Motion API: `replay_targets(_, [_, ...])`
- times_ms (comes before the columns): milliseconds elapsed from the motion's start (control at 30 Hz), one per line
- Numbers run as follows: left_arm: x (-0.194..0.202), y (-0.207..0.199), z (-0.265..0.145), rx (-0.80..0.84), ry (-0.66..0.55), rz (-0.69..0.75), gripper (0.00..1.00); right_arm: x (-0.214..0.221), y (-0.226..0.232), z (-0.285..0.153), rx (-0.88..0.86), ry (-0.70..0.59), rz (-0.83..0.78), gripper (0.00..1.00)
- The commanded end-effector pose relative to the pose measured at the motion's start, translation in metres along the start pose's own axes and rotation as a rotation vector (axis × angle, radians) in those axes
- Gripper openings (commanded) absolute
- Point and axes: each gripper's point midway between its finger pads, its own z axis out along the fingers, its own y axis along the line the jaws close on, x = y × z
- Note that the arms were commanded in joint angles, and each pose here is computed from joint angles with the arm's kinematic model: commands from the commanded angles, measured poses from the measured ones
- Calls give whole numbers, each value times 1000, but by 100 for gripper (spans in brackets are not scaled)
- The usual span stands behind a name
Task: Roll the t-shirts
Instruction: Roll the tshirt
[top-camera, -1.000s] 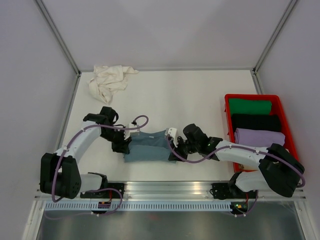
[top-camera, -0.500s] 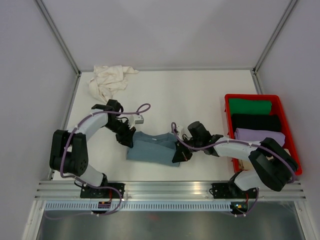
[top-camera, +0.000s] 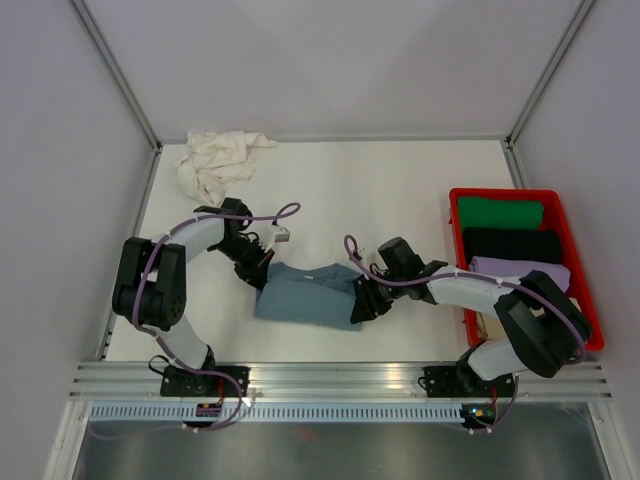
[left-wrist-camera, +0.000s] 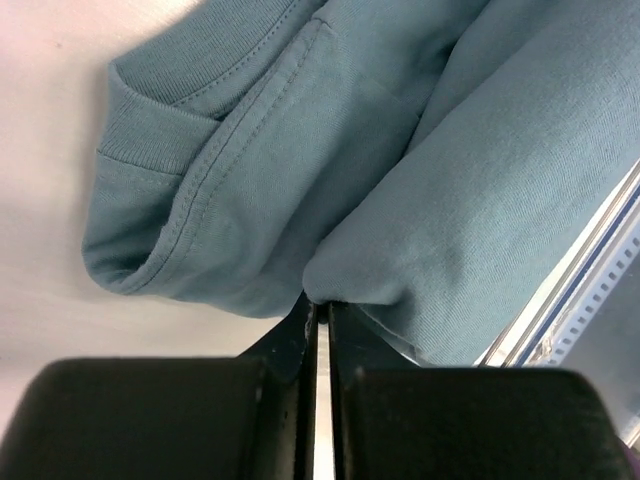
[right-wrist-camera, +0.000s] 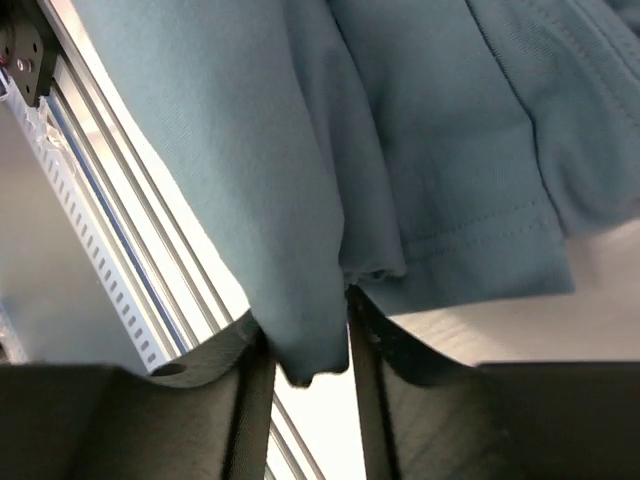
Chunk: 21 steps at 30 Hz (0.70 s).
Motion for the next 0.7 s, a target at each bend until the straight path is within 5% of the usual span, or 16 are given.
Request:
replay_targets(0, [-16,13,-14,-88,-43,24,6,-23,3,-16,51,-50,-39,35])
replay_targets(133, [-34,11,-40,-172,-108,68,16,-26,1,-9,39,-41,-11,16])
replay_targets(267, [-45,2,-63,-232,-173,98,43,-9,-9,5,26,33,34,8])
replay_targets(533, [-58,-26,-77,-142,-324,120,66,-12,-24,9,88,41,-14,7])
replay_targets(667, [-50,-26,-51,-70,-257,110,73,-10,-29,10,104,49,-18,7])
